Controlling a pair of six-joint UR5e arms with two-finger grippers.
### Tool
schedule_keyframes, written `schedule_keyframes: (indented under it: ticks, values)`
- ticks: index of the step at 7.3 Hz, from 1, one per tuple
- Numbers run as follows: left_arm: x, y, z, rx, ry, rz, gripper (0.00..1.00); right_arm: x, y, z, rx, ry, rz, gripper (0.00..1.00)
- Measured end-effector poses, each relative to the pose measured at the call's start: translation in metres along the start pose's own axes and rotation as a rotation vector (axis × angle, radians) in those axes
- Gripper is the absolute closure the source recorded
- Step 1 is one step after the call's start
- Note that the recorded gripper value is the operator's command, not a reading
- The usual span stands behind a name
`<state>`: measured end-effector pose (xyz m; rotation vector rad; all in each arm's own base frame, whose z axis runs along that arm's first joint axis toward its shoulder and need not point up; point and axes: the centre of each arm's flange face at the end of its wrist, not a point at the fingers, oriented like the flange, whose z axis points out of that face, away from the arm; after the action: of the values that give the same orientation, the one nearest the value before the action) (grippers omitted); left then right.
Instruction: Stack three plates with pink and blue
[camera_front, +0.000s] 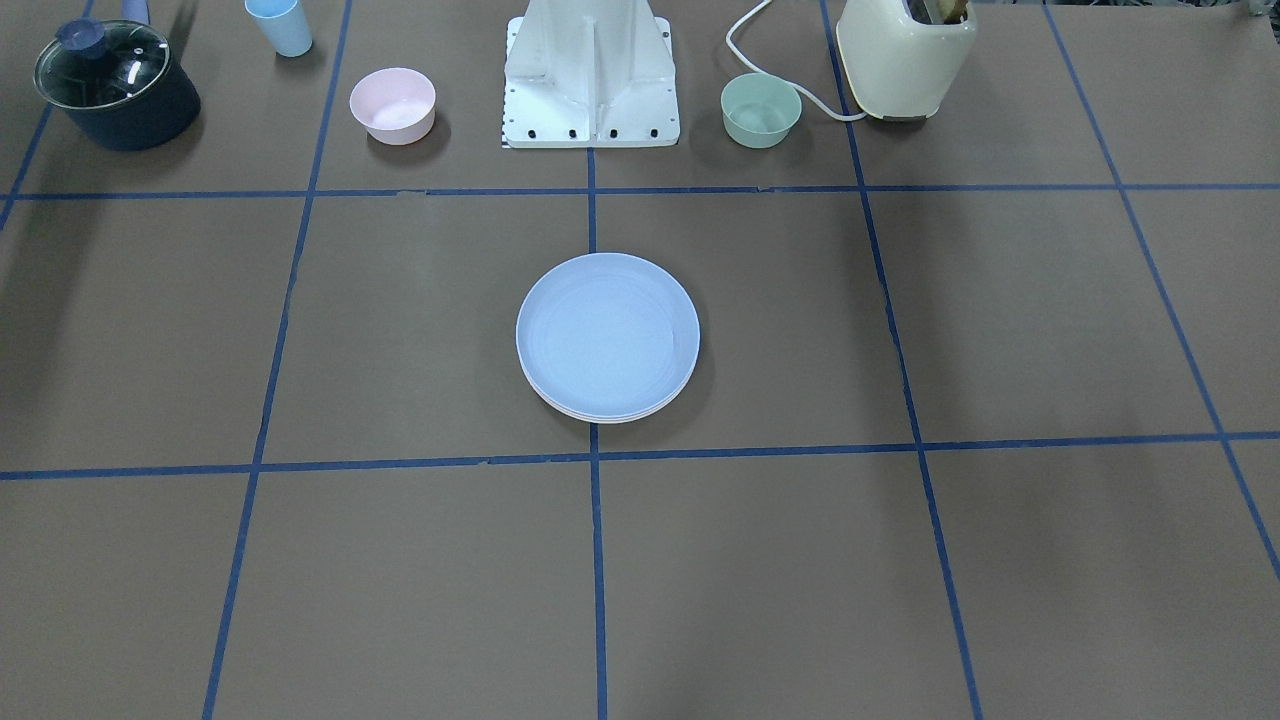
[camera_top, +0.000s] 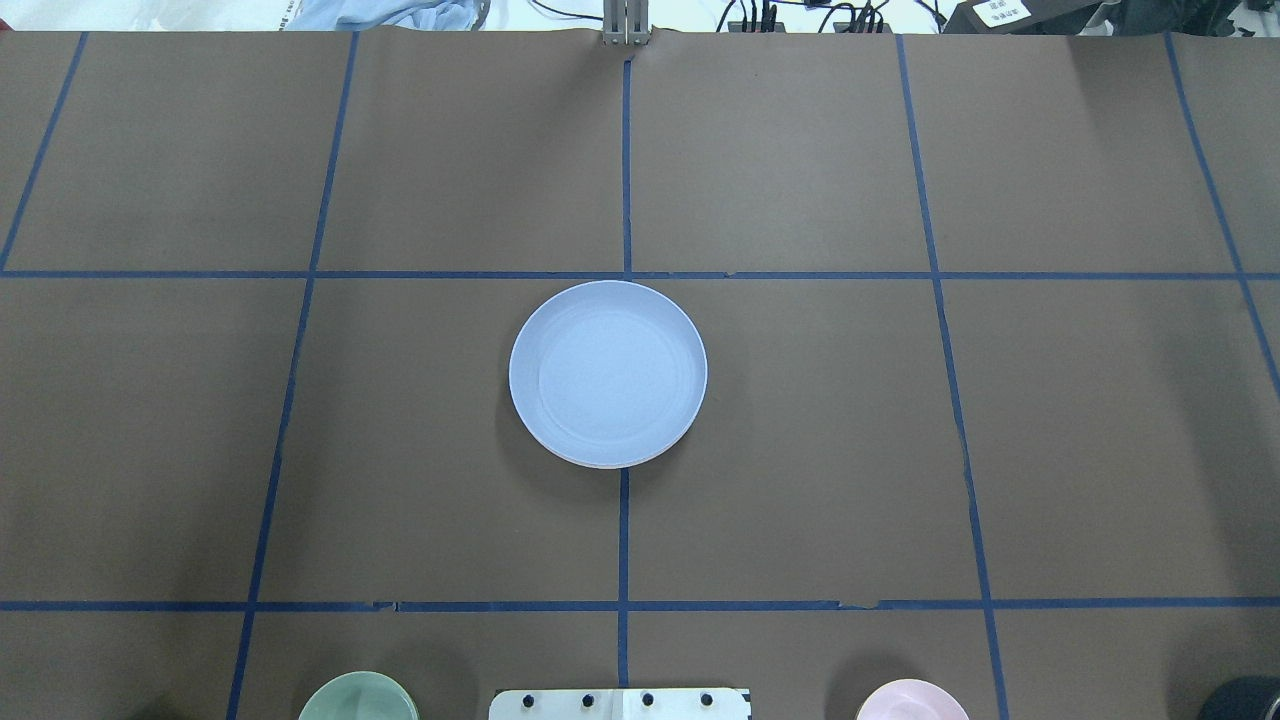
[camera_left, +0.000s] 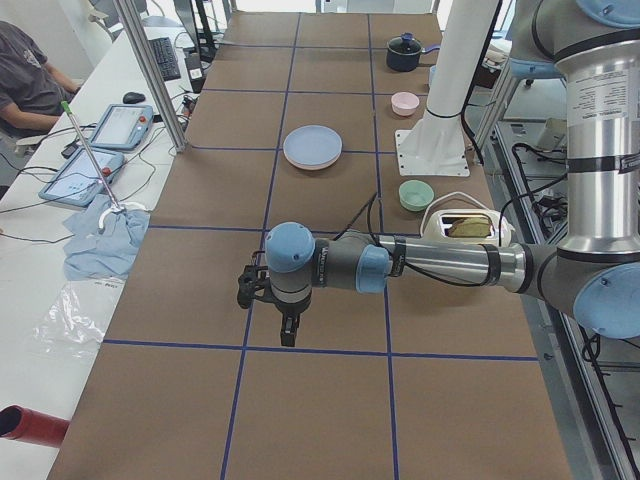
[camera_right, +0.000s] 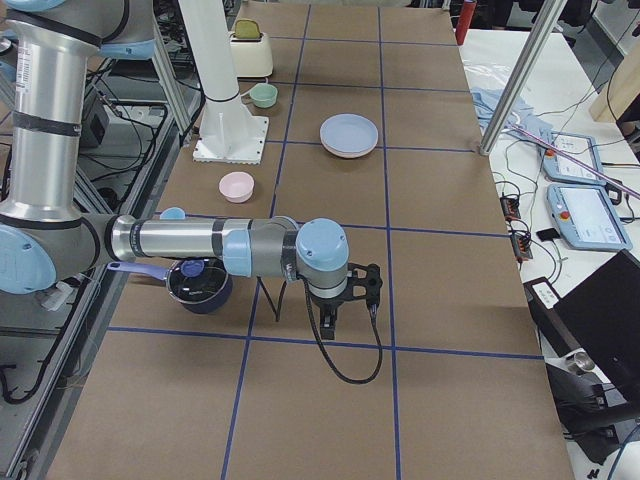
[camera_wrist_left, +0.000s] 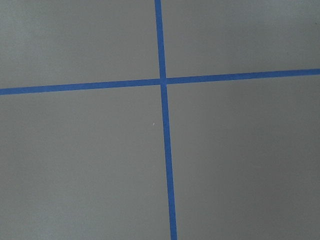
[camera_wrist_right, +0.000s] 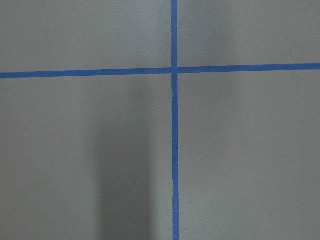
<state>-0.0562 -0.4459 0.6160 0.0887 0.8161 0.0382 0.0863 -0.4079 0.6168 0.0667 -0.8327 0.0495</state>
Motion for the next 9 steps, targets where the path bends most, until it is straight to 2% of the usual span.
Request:
schedule_keyframes:
  ticks: [9]
  values:
    - [0.0002, -0.0018, -0.0002, 0.002, 0.000, 0.002, 0.00, -0.0055, -0.0004, -0.0046, 0.009, -0.004, -0.010, 0.00]
